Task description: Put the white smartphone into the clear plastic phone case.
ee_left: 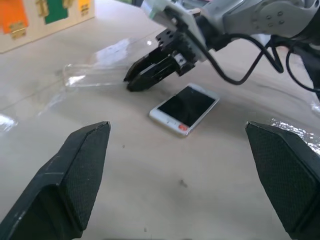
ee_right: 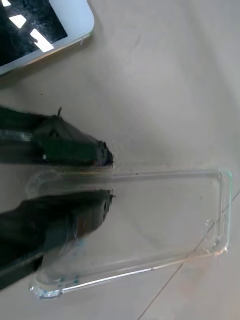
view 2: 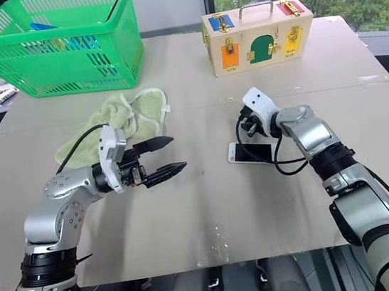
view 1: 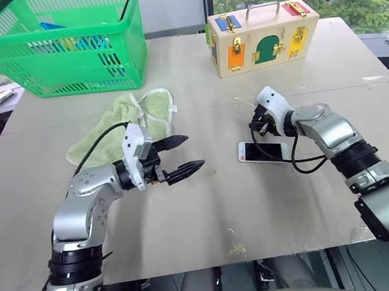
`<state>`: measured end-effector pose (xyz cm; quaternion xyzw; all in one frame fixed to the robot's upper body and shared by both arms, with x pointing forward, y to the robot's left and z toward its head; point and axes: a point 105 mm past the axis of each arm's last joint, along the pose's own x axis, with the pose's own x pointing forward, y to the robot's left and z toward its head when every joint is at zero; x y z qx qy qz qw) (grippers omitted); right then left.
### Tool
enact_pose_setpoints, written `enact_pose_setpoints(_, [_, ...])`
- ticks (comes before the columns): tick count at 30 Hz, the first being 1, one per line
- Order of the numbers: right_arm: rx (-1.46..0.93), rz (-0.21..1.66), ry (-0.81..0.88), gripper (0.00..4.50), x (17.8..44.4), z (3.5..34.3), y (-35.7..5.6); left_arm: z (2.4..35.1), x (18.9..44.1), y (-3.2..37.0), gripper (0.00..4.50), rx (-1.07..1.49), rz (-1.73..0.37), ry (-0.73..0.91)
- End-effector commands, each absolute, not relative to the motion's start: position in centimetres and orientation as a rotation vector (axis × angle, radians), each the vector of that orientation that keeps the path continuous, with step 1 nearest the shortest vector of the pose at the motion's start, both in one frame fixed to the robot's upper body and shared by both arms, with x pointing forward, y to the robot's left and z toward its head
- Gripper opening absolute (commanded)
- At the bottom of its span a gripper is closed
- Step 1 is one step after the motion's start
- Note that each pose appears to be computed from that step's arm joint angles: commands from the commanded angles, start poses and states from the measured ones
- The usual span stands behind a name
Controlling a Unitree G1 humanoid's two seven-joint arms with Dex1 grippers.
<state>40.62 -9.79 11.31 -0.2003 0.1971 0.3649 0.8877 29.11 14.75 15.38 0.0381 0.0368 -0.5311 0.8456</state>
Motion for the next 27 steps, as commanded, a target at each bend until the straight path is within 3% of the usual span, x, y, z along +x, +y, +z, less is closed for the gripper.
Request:
enact_pose_setpoints(1, [-0.436, 0.783, 0.391, 0.7, 40.9, 11.9, -9.1, 16.7, 28.6, 14.7, 4.5, 0.113, -1.12, 0.025])
enact_pose_setpoints(3, [-0.434, 0.784, 0.397, 0.03, 41.1, 11.7, -9.0, 16.6, 28.5, 14.8, 4.5, 0.111, -1.113, 0.027])
enact_pose_setpoints(11, [-0.431, 0.899, 0.305, 0.03, 40.6, 13.0, -8.4, 16.6, 28.6, 15.6, 4.5, 0.11, -1.053, 0.025])
enact_pose_setpoints(15, [-0.402, 1.102, 0.194, 0.03, 37.6, 15.3, -5.8, 16.3, 29.2, 16.5, 4.5, 0.054, -0.937, 0.014])
enact_pose_setpoints(22, [-0.472, 1.385, 0.152, 0.03, 31.0, 15.7, -0.9, 16.2, 30.2, 18.6, 4.5, 0.04, -0.874, 0.067])
enact_pose_setpoints(27, [-0.545, 1.411, 0.207, 0.03, 30.1, 13.5, 0.0, 15.3, 30.2, 20.5, 4.5, 0.046, -0.855, 0.14])
